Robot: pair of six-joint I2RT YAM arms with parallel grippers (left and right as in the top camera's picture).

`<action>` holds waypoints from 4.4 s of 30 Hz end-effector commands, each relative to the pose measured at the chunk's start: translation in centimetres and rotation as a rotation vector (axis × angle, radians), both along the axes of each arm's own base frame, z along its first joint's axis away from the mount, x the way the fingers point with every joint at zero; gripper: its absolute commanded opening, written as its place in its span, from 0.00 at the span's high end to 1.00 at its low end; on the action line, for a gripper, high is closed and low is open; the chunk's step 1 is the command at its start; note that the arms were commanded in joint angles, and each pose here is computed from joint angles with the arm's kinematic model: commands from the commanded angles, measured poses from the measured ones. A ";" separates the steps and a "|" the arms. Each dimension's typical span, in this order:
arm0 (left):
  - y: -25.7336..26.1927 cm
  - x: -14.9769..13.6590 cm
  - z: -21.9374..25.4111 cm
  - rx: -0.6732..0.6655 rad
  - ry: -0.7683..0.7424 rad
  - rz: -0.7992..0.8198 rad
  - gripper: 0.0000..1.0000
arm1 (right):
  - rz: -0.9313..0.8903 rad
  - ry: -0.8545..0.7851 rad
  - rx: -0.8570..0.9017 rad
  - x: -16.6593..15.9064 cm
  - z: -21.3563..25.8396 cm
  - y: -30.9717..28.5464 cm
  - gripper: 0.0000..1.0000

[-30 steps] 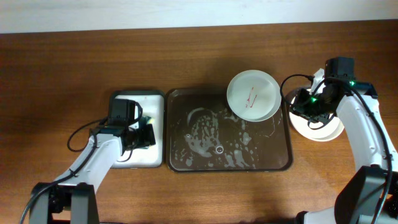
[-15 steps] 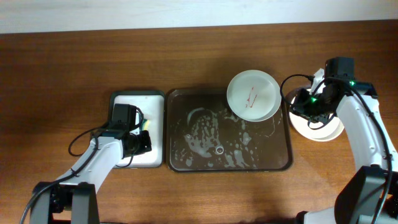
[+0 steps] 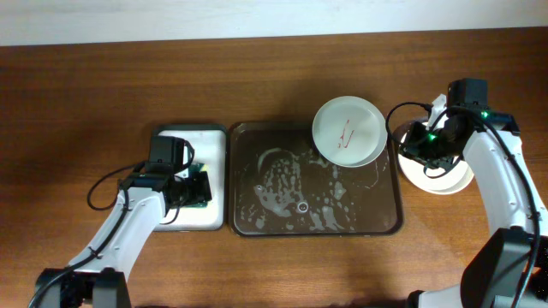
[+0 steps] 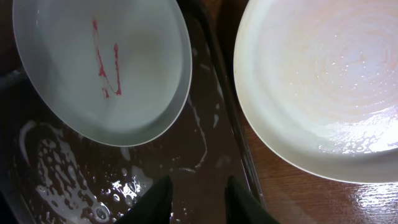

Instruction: Clean dirty plates on tray and stack at the side

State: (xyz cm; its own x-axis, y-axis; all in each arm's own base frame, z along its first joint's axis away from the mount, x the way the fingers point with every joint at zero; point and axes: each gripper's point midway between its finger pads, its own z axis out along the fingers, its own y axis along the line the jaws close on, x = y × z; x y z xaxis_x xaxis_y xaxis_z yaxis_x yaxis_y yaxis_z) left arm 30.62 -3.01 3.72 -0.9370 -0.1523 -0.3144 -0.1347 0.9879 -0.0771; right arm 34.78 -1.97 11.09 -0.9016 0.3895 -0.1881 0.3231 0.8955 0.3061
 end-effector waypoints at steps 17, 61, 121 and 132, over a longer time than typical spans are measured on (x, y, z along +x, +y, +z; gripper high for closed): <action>-0.5 2.5 -2.2 -0.032 -0.015 0.043 0.75 | 0.066 -0.029 -0.008 0.0 0.3 0.4 0.70; -0.5 2.2 -2.3 -0.030 -0.004 0.044 0.97 | 0.274 -0.254 -0.173 10.6 -7.5 1.4 0.63; -0.2 2.2 -2.6 -0.014 -0.015 0.050 0.62 | 0.440 0.169 0.073 -1.2 -8.2 11.7 0.96; -0.5 3.6 0.1 -0.033 -0.079 0.045 1.00 | 0.441 0.172 0.073 -1.3 -8.2 11.7 0.96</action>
State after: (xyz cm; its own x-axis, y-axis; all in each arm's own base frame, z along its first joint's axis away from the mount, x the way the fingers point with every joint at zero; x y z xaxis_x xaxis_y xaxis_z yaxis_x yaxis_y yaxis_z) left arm 33.11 -3.22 1.60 -0.9183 -0.2054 -0.3385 -0.1817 0.9782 -0.1007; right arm 33.65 9.54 2.58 -0.9996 -0.0298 -0.0029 -0.0289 0.9362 0.3501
